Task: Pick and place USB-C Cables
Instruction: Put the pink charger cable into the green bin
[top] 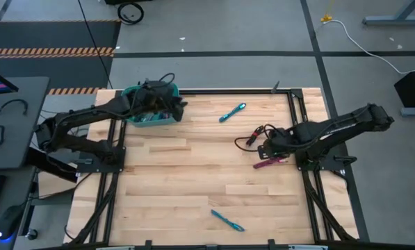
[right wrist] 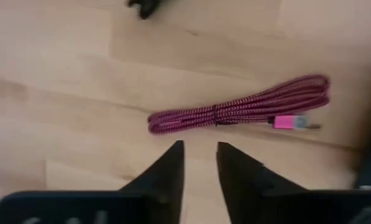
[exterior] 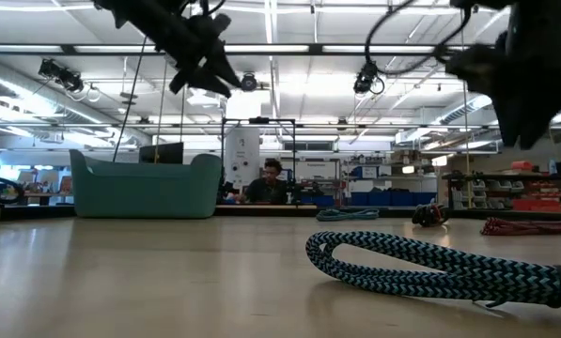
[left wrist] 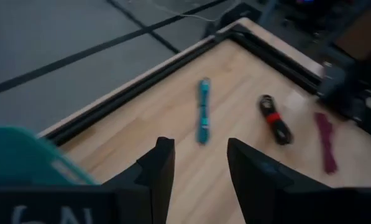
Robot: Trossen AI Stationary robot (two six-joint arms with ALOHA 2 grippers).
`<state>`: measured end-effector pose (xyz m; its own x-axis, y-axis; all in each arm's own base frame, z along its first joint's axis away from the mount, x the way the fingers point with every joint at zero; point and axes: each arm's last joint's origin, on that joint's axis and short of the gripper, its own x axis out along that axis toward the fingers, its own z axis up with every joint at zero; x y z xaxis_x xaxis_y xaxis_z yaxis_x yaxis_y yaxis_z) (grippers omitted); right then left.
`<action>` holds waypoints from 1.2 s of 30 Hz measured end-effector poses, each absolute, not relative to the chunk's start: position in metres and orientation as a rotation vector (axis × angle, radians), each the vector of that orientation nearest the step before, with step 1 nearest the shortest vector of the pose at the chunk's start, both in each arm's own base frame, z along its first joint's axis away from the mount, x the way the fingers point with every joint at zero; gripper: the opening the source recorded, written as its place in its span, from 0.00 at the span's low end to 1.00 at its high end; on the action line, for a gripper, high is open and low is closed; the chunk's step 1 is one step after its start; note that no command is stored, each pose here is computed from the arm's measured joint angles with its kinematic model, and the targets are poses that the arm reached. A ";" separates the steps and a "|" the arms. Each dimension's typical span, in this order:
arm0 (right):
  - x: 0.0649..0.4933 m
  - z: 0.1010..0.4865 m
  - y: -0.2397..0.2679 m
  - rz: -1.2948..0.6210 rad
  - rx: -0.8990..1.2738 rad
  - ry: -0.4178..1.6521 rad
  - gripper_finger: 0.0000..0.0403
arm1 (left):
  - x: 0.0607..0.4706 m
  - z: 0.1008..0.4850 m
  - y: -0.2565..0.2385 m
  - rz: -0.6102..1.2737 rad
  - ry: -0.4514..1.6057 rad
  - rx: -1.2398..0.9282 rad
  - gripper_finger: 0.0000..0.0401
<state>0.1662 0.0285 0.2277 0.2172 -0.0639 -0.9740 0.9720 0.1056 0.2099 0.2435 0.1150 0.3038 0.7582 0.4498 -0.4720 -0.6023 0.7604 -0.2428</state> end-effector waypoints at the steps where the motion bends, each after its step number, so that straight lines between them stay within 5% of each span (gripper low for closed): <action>1: 0.166 0.220 0.028 -1.037 1.206 1.028 0.29 | 0.246 0.304 0.111 0.572 0.402 -0.394 0.38; 11: 0.151 0.172 0.024 -1.285 1.404 0.922 0.63 | 0.254 0.302 0.087 0.471 0.443 -0.324 0.36; 17: 0.144 0.151 0.021 -1.415 1.509 0.821 0.68 | 0.256 0.302 0.083 0.446 0.453 -0.289 0.36; 25: 0.147 0.133 0.023 -1.419 1.550 0.819 0.57 | 0.256 0.301 0.083 0.445 0.456 -0.282 0.35; 36: 0.160 0.127 0.025 -1.374 1.379 0.932 0.20 | 0.255 0.300 0.083 0.448 0.468 -0.293 0.35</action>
<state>0.1604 0.0246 0.1268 0.0803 -0.1010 -0.9916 0.9589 -0.2638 0.1045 0.2551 0.0825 0.3002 0.7989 0.3454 -0.4924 -0.4768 0.8627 -0.1684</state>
